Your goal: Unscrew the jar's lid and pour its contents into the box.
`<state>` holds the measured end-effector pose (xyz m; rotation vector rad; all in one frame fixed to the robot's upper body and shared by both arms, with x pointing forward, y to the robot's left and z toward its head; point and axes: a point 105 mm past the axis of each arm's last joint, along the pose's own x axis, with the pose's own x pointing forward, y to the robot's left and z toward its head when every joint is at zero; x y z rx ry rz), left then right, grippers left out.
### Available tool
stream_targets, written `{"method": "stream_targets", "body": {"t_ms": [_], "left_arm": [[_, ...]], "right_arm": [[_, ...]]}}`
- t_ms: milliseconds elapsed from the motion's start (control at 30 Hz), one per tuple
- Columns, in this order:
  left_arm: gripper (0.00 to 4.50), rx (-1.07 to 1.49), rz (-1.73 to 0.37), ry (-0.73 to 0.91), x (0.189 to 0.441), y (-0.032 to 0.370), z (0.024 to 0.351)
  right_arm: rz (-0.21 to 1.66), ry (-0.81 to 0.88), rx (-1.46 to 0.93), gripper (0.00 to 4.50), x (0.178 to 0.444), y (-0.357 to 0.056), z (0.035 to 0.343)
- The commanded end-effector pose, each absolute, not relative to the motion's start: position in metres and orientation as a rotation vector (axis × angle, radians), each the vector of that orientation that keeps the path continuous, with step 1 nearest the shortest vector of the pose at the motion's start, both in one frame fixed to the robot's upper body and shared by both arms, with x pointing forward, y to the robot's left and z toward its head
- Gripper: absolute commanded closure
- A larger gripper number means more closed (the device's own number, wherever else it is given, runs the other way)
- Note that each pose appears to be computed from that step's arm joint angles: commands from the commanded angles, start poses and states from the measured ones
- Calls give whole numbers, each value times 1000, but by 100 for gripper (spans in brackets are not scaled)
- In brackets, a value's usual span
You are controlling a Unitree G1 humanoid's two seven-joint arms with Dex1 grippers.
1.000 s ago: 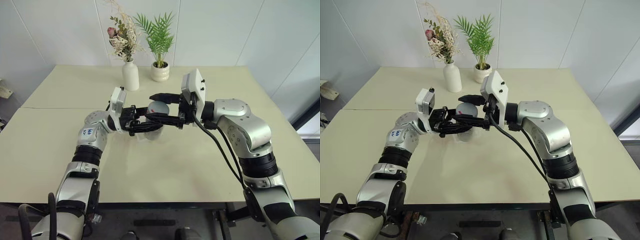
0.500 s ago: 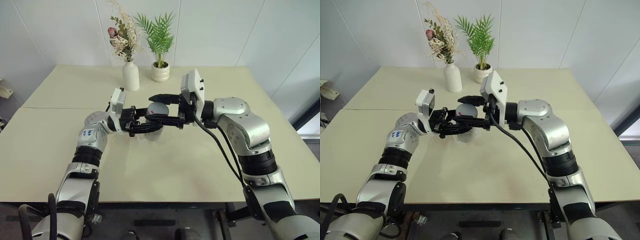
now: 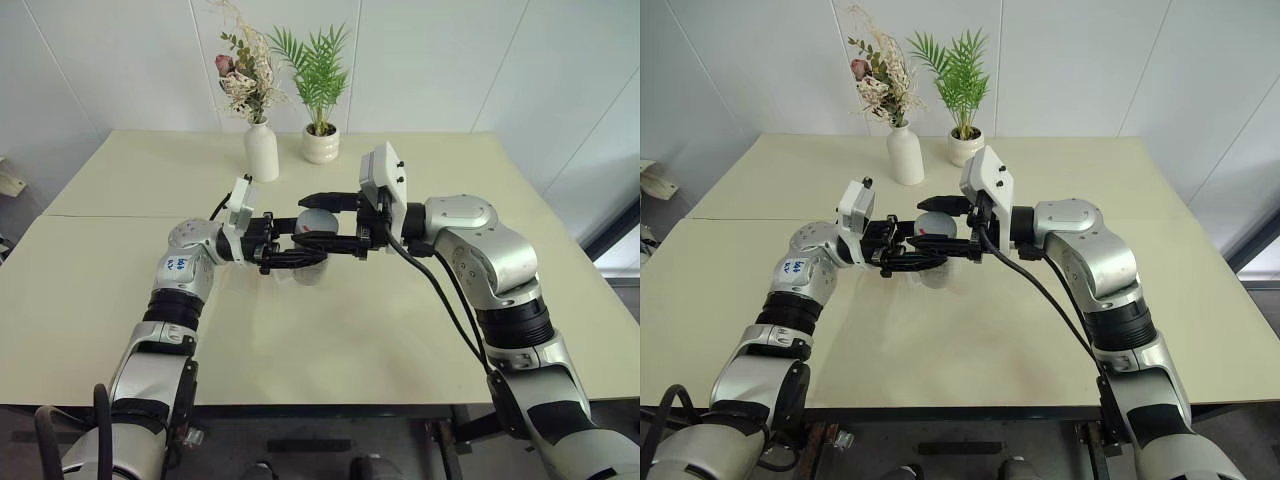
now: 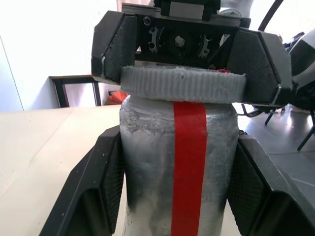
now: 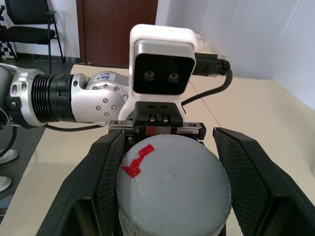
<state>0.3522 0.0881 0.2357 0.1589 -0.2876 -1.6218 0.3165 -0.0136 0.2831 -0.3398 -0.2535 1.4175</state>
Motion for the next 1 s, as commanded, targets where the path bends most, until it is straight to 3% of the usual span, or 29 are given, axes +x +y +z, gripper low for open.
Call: {"method": "stream_targets", "body": {"t_ms": [33,267,633,1000], "left_arm": [[207,218,-1530,-161,367,95,223],[217,328,-1548,-115,368,96,223],[221,206,-1543,-177,369,94,229],[223,156,-1558,-159,370,93,225]], "right_arm": [[1695,-440,-416,194,262,13,307],[1692,-436,-421,194,263,13,306],[1684,-450,-414,194,263,12,307],[1820,-439,-442,194,250,6,300]]}}
